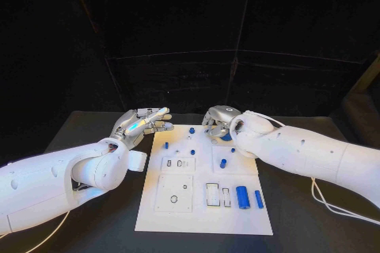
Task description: Assemble the parts on the task board
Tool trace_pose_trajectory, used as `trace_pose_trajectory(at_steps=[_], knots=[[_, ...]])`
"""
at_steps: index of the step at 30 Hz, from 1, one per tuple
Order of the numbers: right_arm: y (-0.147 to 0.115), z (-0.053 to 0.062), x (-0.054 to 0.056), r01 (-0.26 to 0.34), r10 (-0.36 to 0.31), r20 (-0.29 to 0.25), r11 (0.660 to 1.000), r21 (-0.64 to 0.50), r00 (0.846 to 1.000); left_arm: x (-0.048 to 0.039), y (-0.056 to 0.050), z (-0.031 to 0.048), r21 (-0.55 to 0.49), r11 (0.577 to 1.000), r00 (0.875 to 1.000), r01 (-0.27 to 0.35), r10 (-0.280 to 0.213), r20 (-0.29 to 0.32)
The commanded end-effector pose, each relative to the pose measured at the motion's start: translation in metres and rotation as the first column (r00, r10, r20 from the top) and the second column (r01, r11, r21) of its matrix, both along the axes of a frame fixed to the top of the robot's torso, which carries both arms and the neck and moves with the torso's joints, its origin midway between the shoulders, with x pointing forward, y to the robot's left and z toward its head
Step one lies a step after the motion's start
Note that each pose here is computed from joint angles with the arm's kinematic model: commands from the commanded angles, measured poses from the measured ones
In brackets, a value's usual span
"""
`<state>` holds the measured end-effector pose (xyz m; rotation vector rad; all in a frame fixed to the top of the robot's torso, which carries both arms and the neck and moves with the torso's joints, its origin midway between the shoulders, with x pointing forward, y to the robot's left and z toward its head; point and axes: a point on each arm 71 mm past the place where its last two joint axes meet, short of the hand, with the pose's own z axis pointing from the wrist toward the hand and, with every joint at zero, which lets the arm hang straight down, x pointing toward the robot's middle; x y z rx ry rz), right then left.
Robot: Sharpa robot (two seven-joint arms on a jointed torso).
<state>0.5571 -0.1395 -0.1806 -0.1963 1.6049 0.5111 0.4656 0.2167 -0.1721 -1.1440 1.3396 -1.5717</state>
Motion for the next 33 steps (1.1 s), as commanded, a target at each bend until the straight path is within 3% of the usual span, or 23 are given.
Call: trace_pose_trajectory(at_steps=[1, 7, 13, 20, 33], knots=[[-0.02, 0.01, -0.003, 0.078, -0.077, -0.02, 0.994, 0.074, 0.997, -0.0005, 0.0, 0.0019, -0.006, 1.0, 1.0, 0.015, -0.015, 0.009], [-0.062, 0.009, -0.006, 0.156, -0.146, -0.138, 0.986, 0.064, 0.98, -0.0003, 0.002, 0.0018, -0.004, 1.0, 1.0, 0.012, -0.012, 0.008], [-0.082, 0.005, -0.004, 0.191, -0.181, -0.189, 0.981, 0.033, 0.965, 0.0005, 0.003, 0.0014, -0.004, 1.0, 1.0, 0.012, -0.012, 0.007], [-0.084, 0.001, 0.001, 0.195, -0.187, -0.211, 0.981, 0.016, 0.96, 0.0019, 0.003, 0.0008, -0.002, 1.0, 1.0, 0.011, -0.011, 0.006], [-0.066, -0.002, 0.008, 0.144, -0.145, -0.192, 0.989, -0.016, 0.971, 0.0036, 0.001, 0.0, -0.003, 1.0, 1.0, 0.014, -0.014, 0.005]])
